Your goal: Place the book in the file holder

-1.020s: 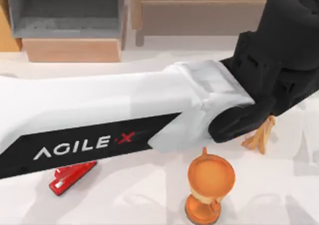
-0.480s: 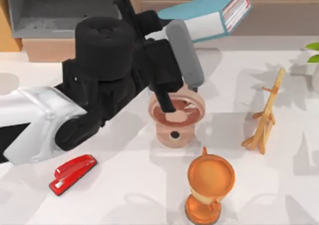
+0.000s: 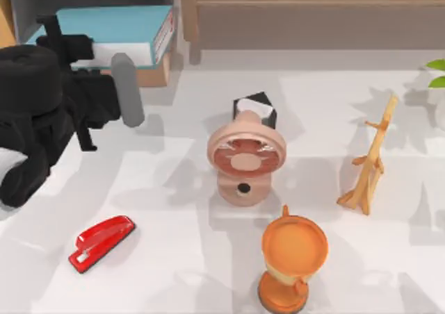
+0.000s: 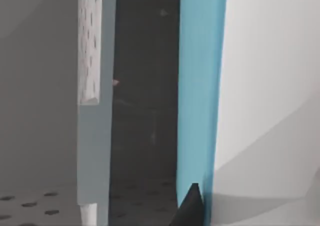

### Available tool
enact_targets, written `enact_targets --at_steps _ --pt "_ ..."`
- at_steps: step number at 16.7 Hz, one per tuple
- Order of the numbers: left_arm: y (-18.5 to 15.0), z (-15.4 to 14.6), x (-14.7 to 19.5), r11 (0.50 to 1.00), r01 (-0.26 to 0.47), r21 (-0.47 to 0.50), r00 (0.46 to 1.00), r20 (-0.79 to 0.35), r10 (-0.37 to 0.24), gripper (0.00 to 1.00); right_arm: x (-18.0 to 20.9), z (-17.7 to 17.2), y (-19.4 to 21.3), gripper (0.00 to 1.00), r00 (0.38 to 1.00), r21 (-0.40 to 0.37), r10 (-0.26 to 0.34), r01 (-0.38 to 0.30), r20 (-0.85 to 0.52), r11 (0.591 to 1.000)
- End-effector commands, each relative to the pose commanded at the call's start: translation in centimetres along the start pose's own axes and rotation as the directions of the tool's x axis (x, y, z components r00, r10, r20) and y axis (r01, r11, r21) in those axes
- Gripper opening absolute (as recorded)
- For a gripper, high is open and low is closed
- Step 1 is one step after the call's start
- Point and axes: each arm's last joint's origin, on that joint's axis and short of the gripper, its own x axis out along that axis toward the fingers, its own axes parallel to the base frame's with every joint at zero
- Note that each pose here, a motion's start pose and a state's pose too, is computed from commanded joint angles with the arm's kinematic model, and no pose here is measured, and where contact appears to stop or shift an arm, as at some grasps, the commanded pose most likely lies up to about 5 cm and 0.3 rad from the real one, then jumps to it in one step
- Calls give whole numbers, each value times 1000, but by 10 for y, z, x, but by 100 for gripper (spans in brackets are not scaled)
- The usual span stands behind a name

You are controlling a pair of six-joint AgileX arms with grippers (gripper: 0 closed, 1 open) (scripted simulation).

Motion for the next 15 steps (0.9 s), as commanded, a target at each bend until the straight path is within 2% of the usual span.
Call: enact_targets --at_steps 5,12,15 --pt "-3 -23 34 996 -12 84 998 -66 18 0 0 0 0 100 1000 0 0 0 0 1000" --pt "-3 -22 34 996 -12 86 998 -65 18 0 0 0 0 100 1000 0 0 0 0 1000" --pt "2 -26 45 996 -24 82 997 -77 31 0 0 0 0 100 1000 0 0 0 0 1000"
